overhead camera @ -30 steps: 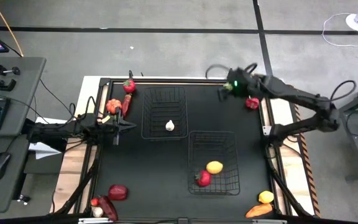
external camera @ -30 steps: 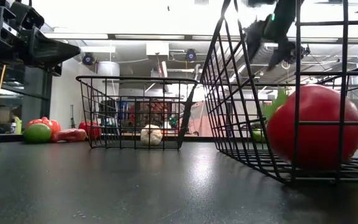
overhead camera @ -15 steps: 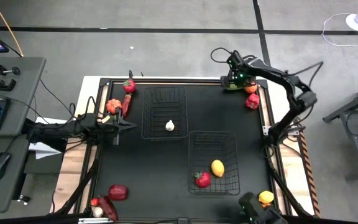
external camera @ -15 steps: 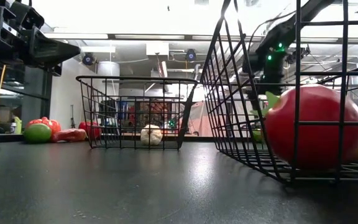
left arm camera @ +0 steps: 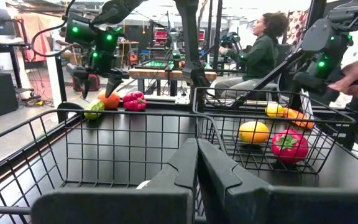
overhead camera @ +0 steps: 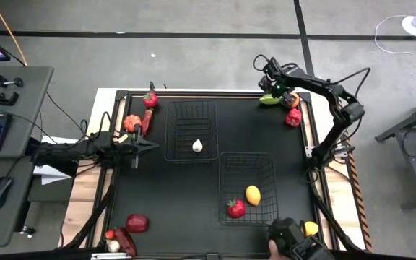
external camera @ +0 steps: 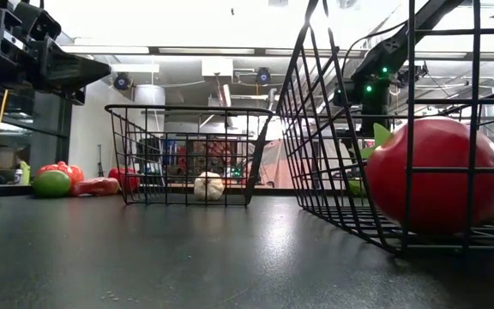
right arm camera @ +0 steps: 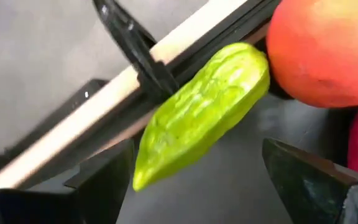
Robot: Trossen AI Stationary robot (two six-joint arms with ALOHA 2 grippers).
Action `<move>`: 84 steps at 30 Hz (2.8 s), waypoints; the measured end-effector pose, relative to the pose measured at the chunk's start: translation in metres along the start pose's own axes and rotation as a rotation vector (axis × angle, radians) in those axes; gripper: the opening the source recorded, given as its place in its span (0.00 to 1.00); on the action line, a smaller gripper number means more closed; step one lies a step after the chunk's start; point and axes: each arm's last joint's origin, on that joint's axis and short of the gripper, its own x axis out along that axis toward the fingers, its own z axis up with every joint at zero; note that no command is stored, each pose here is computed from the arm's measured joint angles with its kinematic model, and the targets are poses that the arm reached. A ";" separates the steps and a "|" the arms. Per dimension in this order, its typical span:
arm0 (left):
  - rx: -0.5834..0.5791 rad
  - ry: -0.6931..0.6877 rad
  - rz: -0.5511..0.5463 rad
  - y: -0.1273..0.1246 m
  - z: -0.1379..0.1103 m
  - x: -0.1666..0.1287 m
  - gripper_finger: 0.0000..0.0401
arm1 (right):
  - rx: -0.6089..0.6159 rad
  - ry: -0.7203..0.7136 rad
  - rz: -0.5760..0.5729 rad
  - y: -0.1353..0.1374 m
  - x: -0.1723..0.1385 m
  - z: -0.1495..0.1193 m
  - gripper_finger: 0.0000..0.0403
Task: Sort produce into baskets
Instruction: Put the green bitter melon into the top black wire basket
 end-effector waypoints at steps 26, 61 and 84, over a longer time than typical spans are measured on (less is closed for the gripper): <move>0.000 0.000 0.000 0.000 0.000 0.000 0.00 | 0.228 0.026 0.059 0.010 0.014 -0.001 0.81; 0.000 0.000 0.000 0.000 0.000 0.000 0.00 | 0.425 -0.050 -0.019 -0.029 0.047 -0.007 0.79; 0.000 0.000 0.000 0.000 0.000 0.000 0.00 | -0.029 -0.046 0.295 -0.012 -0.016 -0.023 0.39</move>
